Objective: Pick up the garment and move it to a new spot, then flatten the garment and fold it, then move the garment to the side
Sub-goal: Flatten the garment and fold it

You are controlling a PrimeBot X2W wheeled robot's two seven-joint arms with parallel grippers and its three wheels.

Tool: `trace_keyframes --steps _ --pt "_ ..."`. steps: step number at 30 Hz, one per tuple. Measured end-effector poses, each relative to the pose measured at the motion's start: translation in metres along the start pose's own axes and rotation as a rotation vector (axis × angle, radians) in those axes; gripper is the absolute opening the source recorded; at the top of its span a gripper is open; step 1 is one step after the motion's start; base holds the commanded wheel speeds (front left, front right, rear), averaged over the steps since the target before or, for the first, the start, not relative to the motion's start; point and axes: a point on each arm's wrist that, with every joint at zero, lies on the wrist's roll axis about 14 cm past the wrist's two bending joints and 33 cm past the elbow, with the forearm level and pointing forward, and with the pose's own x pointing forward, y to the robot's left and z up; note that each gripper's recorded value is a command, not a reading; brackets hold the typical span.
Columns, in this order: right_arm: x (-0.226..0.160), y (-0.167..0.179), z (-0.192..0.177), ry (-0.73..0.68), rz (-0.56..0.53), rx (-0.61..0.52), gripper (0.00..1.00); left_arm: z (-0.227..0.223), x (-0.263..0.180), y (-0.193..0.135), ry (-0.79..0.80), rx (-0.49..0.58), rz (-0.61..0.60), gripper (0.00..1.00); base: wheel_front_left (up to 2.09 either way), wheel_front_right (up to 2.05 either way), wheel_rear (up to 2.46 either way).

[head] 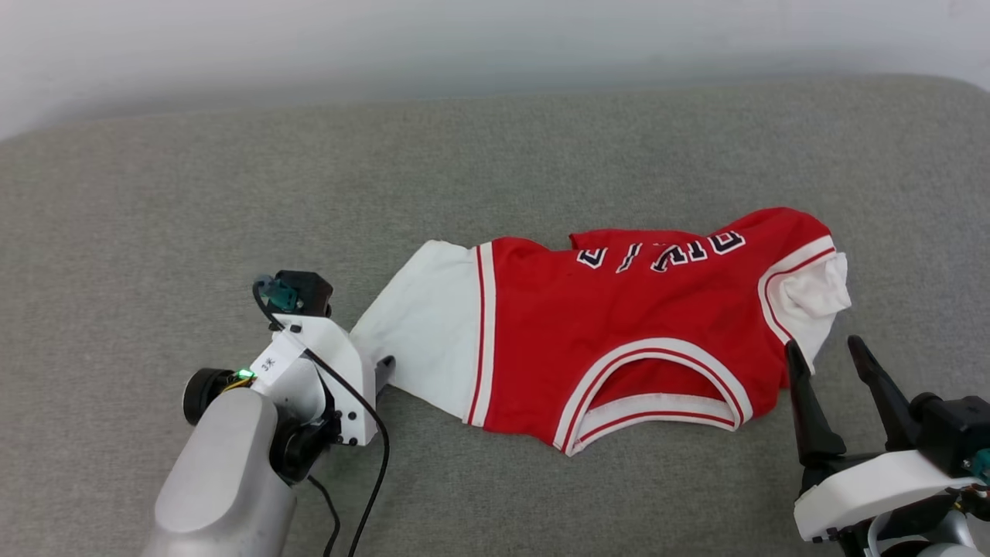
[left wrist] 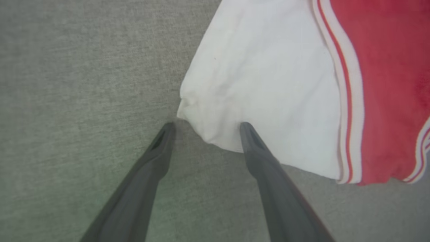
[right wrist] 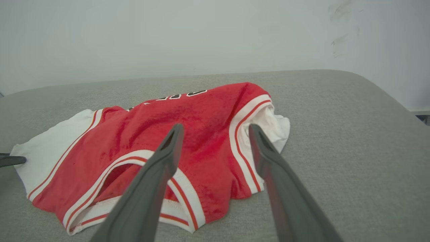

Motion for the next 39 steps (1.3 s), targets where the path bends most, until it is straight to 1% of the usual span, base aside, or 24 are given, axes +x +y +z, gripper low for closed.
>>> trace_keyframes --steps 3,5,8,9,10,11,12,14,20,24,28,31,34,36,39 --pt "0.000 -0.006 -0.010 0.026 -0.018 0.009 1.00 -0.011 0.012 -0.006 0.090 0.038 -0.017 1.00 0.00 0.00 0.00" --pt "0.002 -0.008 -0.012 0.033 -0.024 0.017 1.00 -0.018 0.017 -0.007 0.153 0.090 -0.014 1.00 0.00 0.00 0.00" --pt "0.004 -0.009 -0.016 0.043 -0.029 0.020 1.00 -0.024 0.022 -0.010 0.225 0.134 -0.017 1.00 0.00 0.00 0.00" --pt "0.004 -0.010 -0.017 0.046 -0.031 0.021 1.00 -0.025 0.022 -0.011 0.235 0.137 -0.020 0.43 0.00 0.00 0.00" --pt "0.004 -0.010 -0.018 0.049 -0.032 0.022 1.00 -0.026 0.023 -0.011 0.239 0.152 -0.019 0.28 0.00 0.00 0.00" --pt "0.004 -0.011 -0.019 0.050 -0.034 0.023 1.00 -0.025 0.023 -0.011 0.230 0.159 -0.020 0.00 0.00 0.00 0.00" --pt "0.004 -0.012 -0.019 0.050 -0.037 0.026 1.00 -0.025 0.024 -0.013 0.219 0.166 -0.023 0.00 0.00 0.00 0.00" --pt "0.004 -0.013 -0.018 0.049 -0.041 0.029 1.00 -0.019 0.024 -0.017 0.147 0.176 -0.031 0.00 0.00 0.00 0.00" --pt "-0.006 -0.020 -0.018 0.054 -0.062 0.042 1.00 -0.013 0.011 -0.007 -0.021 0.121 0.022 0.00 0.00 0.00 0.00" --pt "-0.011 -0.024 -0.015 0.052 -0.073 0.039 1.00 -0.009 -0.007 0.012 -0.116 0.087 0.082 0.00 0.00 0.00 0.00" --pt "-0.016 -0.031 -0.013 0.057 -0.093 0.065 1.00 0.006 -0.031 0.027 -0.257 0.031 0.137 0.00 0.00 0.00 0.00" --pt "-0.020 -0.041 -0.023 0.111 -0.121 0.096 1.00 0.011 -0.050 0.035 -0.331 0.002 0.171 0.00 0.00 0.00 0.00" --pt "-0.018 -0.054 -0.036 0.196 -0.145 0.123 1.00 0.013 -0.067 0.043 -0.384 -0.015 0.201 0.00 0.00 0.00 0.00" --pt "-0.011 -0.066 -0.039 0.248 -0.157 0.119 1.00 0.016 -0.075 0.044 -0.412 -0.015 0.210 0.00 0.00 0.00 0.00" --pt "0.005 -0.076 -0.046 0.346 -0.153 0.124 1.00 0.022 -0.080 0.037 -0.435 -0.014 0.195 0.00 0.00 0.00 0.00"
